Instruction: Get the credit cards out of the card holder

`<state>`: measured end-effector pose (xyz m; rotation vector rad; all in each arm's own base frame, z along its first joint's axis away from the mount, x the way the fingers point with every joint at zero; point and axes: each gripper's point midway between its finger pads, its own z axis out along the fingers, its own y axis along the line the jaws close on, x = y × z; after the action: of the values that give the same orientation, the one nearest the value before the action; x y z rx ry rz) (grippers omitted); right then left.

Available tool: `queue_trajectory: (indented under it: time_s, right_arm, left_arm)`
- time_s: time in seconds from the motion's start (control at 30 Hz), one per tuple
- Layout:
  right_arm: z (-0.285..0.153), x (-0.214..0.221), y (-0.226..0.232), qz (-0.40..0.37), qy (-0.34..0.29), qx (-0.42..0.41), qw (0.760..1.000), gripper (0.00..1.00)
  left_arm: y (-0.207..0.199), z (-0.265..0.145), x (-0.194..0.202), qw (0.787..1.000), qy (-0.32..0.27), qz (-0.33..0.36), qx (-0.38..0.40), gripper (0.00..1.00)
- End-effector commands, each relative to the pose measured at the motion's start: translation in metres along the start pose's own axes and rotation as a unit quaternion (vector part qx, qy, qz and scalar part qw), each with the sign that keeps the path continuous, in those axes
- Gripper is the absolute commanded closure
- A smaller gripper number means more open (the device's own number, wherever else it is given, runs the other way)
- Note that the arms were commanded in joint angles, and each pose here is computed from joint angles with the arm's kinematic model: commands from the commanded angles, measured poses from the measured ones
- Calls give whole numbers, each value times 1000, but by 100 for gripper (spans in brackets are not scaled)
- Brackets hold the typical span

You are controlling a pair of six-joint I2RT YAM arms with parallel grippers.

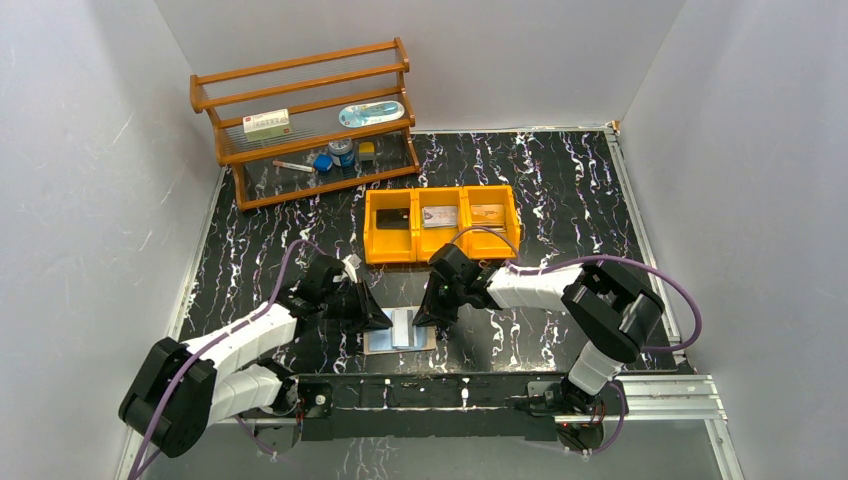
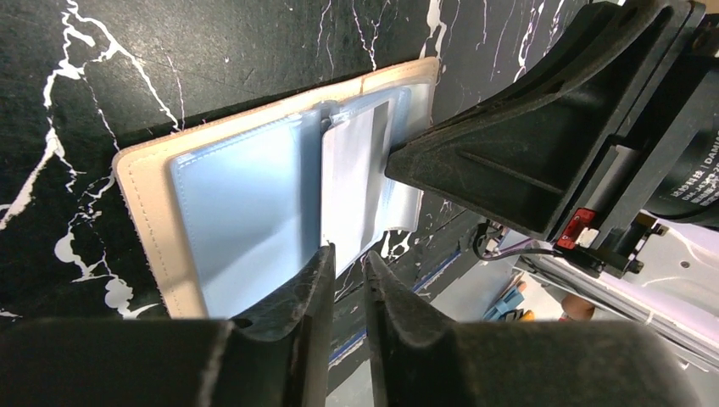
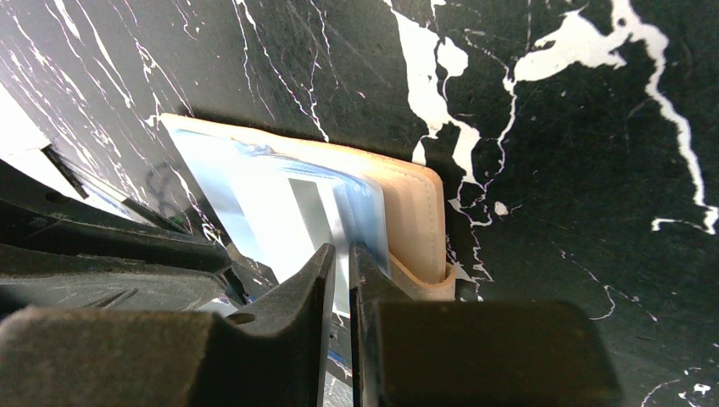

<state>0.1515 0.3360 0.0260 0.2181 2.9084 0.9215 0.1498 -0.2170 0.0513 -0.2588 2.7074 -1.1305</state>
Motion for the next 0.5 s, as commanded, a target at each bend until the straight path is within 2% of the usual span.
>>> queue_trajectory:
  time_s: [0.0, 0.23, 0.47]
  right_arm:
    - [-1, 6, -60, 1, -2, 112, 994, 79]
    - [-1, 7, -60, 2, 0, 110, 994, 79]
    - [-1, 7, -60, 2, 0, 109, 994, 79]
  left_arm:
    - [-4, -1, -3, 1000, -3, -12, 4, 79]
    - [-3, 12, -3, 999, 10, -30, 17, 71]
    - [3, 20, 6, 998, 31, -49, 25, 71]
